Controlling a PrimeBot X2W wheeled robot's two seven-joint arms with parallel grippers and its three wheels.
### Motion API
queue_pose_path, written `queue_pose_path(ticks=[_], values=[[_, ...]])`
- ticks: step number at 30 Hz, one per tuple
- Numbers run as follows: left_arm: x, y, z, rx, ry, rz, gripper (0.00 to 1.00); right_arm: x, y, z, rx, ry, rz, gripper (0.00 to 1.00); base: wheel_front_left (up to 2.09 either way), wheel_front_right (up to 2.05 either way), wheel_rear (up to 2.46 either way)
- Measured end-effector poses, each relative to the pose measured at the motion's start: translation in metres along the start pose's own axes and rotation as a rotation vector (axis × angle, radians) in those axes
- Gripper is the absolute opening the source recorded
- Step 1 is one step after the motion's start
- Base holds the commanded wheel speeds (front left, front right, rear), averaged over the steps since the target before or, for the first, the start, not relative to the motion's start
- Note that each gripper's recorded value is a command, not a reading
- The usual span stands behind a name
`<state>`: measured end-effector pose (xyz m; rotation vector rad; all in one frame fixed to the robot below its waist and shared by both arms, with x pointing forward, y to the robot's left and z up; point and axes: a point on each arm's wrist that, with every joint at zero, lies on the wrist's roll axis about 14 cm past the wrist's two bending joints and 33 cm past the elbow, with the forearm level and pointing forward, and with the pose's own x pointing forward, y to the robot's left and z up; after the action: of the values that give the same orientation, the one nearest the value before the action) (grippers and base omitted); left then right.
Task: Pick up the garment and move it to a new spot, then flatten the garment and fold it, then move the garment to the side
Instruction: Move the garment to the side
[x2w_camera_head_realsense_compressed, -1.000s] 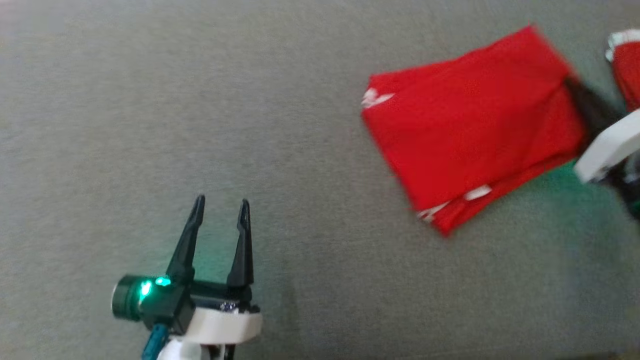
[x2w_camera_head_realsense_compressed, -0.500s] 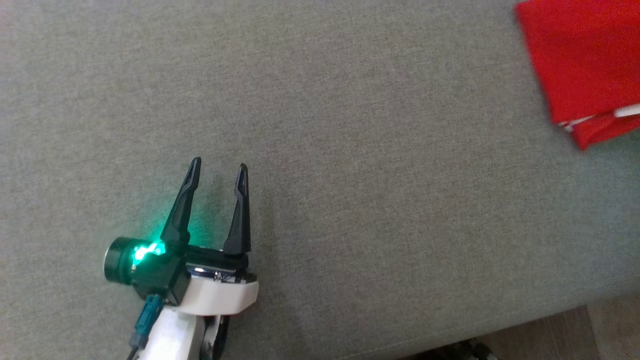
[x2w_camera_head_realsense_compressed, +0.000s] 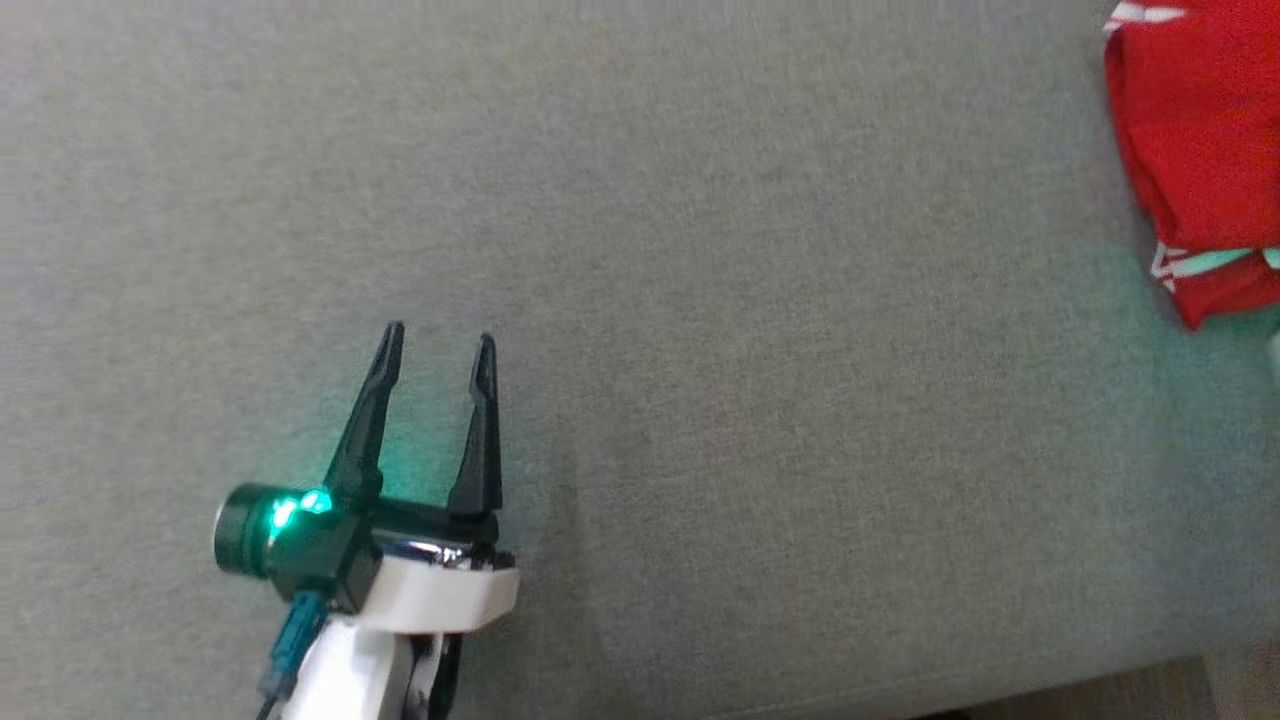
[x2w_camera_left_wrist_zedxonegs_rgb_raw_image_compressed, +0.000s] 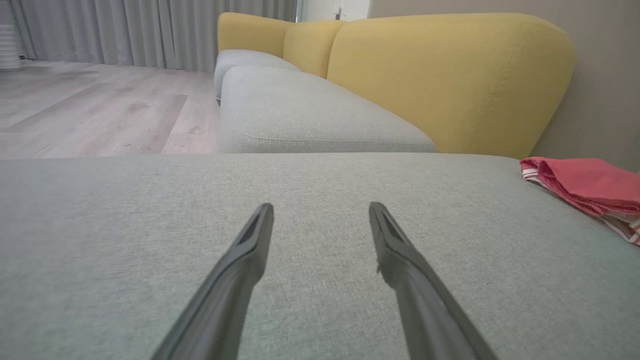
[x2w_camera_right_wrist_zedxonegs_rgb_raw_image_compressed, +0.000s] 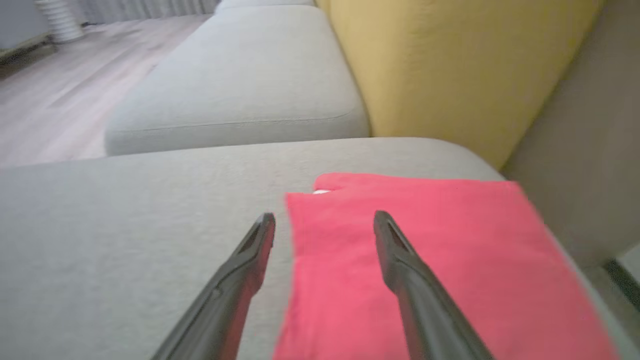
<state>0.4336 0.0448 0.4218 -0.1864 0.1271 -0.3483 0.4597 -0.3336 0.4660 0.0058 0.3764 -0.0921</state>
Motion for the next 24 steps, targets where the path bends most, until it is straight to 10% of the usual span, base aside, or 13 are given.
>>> queue_pose_path(ticks=[14, 24], values=[[-0.086, 0.030, 0.047, -0.012, -0.096, 0.211, 1.00, -0.064, 0.188, -0.066, 0.038, -0.165, 0.395, 1.00, 0.00, 0.00, 0.00], [-0.152, 0.039, 0.068, 0.034, -0.182, 0.323, 1.00, -0.130, 0.201, -0.039, 0.056, -0.338, 0.355, 1.00, 0.00, 0.00, 0.00]])
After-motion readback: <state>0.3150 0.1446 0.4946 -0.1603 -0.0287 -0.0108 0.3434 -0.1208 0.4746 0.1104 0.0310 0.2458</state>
